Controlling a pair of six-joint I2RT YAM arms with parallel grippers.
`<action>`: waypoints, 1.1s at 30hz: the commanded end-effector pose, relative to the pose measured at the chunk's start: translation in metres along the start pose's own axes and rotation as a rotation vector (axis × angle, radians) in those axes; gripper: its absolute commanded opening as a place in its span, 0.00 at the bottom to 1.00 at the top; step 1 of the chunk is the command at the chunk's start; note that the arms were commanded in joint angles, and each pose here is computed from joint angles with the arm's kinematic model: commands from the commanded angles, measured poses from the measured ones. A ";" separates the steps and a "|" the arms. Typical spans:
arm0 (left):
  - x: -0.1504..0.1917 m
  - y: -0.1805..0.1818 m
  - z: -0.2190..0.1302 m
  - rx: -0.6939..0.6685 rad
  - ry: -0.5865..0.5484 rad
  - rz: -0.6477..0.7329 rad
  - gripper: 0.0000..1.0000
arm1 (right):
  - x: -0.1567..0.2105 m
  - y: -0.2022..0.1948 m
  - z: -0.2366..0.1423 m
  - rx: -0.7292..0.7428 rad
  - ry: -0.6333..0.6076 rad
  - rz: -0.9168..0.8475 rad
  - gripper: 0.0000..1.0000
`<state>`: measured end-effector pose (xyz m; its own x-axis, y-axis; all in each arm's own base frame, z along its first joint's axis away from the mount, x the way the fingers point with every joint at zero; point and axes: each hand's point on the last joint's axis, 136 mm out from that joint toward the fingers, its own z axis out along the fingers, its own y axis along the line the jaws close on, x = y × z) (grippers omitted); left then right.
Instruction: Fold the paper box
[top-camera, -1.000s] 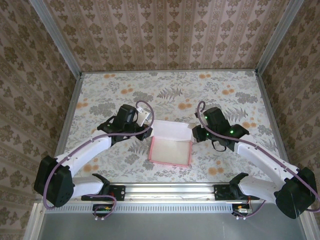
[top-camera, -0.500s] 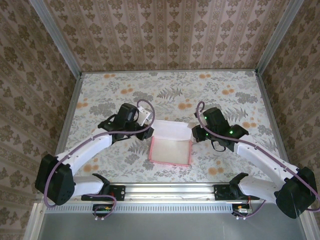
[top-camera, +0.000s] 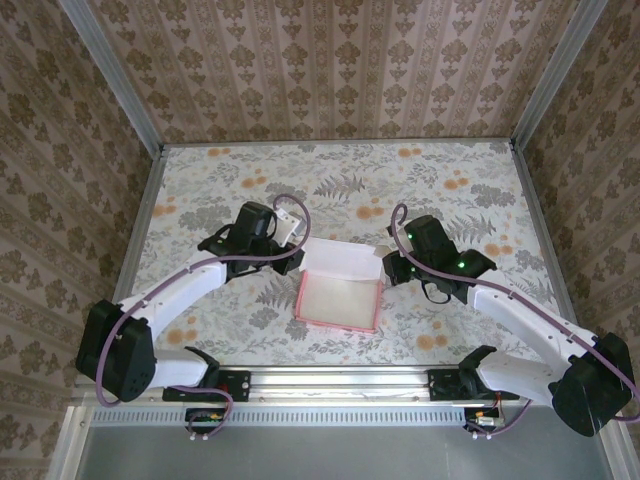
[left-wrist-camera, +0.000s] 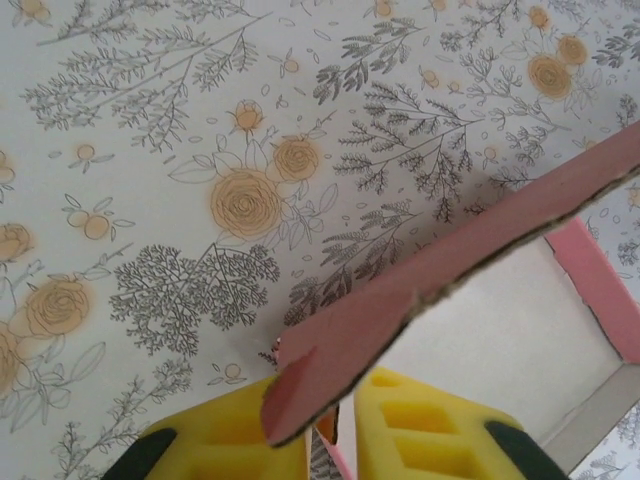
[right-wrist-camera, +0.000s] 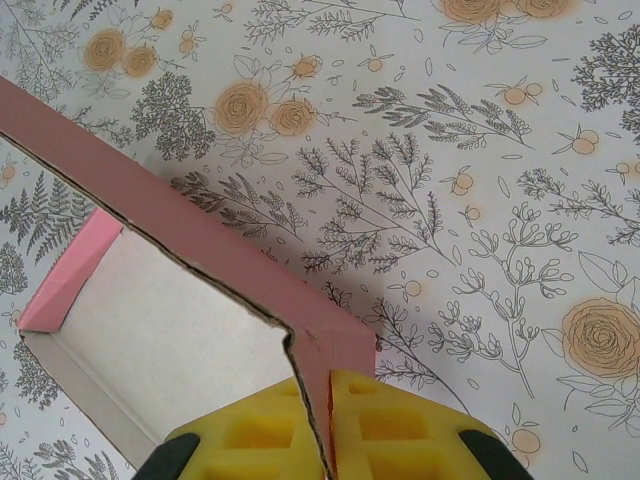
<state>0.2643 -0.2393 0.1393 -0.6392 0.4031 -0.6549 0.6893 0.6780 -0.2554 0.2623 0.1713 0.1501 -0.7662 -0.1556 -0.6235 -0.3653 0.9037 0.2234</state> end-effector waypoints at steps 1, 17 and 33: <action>-0.022 -0.007 -0.005 0.013 -0.076 0.012 0.12 | -0.003 -0.003 0.001 0.035 -0.022 0.047 0.10; -0.044 -0.006 -0.001 -0.137 -0.287 -0.196 0.05 | -0.066 -0.017 -0.008 0.215 -0.264 0.193 0.10; -0.050 -0.001 0.022 -0.208 -0.395 -0.267 0.03 | -0.059 -0.020 0.012 0.226 -0.318 0.261 0.10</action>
<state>0.3023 -0.2633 0.1504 -0.5995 0.0153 -0.8002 0.4094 0.8650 -0.2902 0.3206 0.1627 0.1735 -0.6279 0.1517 -0.7634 -0.0355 0.9742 0.2228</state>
